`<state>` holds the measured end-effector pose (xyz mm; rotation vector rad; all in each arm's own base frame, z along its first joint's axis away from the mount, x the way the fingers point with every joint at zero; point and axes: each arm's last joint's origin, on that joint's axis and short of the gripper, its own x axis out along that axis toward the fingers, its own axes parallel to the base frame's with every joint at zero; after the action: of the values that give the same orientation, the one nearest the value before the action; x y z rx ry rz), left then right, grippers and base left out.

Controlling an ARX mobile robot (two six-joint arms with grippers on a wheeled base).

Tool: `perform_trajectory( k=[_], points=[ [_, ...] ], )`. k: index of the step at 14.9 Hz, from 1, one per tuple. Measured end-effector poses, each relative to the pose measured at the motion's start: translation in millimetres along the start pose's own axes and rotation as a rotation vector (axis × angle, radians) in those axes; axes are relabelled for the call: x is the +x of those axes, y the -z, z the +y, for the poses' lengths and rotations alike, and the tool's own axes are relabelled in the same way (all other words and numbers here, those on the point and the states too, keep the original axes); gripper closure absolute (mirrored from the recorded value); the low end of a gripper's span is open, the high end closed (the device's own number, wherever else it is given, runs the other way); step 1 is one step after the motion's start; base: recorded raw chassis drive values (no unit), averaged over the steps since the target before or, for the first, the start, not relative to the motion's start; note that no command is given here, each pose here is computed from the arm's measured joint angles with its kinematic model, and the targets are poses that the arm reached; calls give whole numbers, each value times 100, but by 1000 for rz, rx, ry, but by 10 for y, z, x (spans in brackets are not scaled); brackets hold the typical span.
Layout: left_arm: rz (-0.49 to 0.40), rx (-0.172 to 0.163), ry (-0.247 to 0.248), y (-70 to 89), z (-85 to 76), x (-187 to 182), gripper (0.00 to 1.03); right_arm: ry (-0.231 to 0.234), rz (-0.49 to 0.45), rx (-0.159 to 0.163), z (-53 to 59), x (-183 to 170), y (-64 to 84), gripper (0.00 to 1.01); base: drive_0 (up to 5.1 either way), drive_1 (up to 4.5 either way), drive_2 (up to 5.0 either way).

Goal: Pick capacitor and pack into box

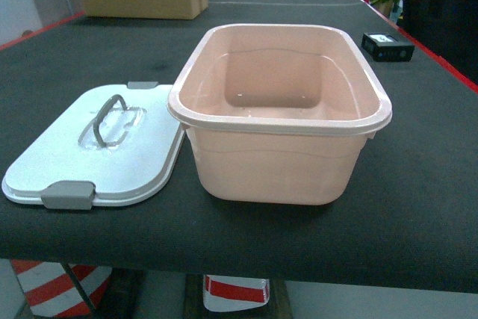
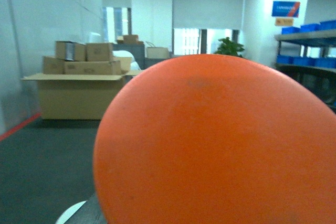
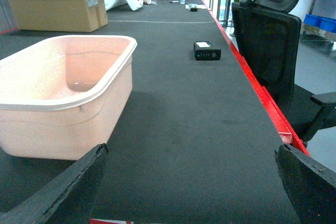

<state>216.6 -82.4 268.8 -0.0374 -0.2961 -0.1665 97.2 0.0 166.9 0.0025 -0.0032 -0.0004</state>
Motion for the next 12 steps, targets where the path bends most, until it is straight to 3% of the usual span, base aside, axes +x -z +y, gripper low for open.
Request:
perform_trajectory(
  k=[1,3,5,7,8,9,11,12],
  points=[
    [47,3,49,104,-217,434,59,0,0,0,0,0,0,3,0,0,0],
    [198,-1,115,464,-573,965,59,0,0,0,0,0,0,3,0,0,0],
    [277,-17,147,826,-890,1419,57,0,0,0,0,0,0,3,0,0,0],
    [311,-5,155,1062,-981,1553,32,0,0,0,0,0,0,3,0,0,0],
    [303,0,151,1073,-940,1547,16,0,0,0,0,0,0,3,0,0,0],
    [289,-2,132,988,-838,1537,4,0,0,0,0,0,0,3,0,0,0],
    [192,7,11,665,-316,1446,5,0,0,0,0,0,0,3,0,0,0],
    [163,32,-59,623,-12,1380,5,0,0,0,0,0,0,3,0,0,0]
  ],
)
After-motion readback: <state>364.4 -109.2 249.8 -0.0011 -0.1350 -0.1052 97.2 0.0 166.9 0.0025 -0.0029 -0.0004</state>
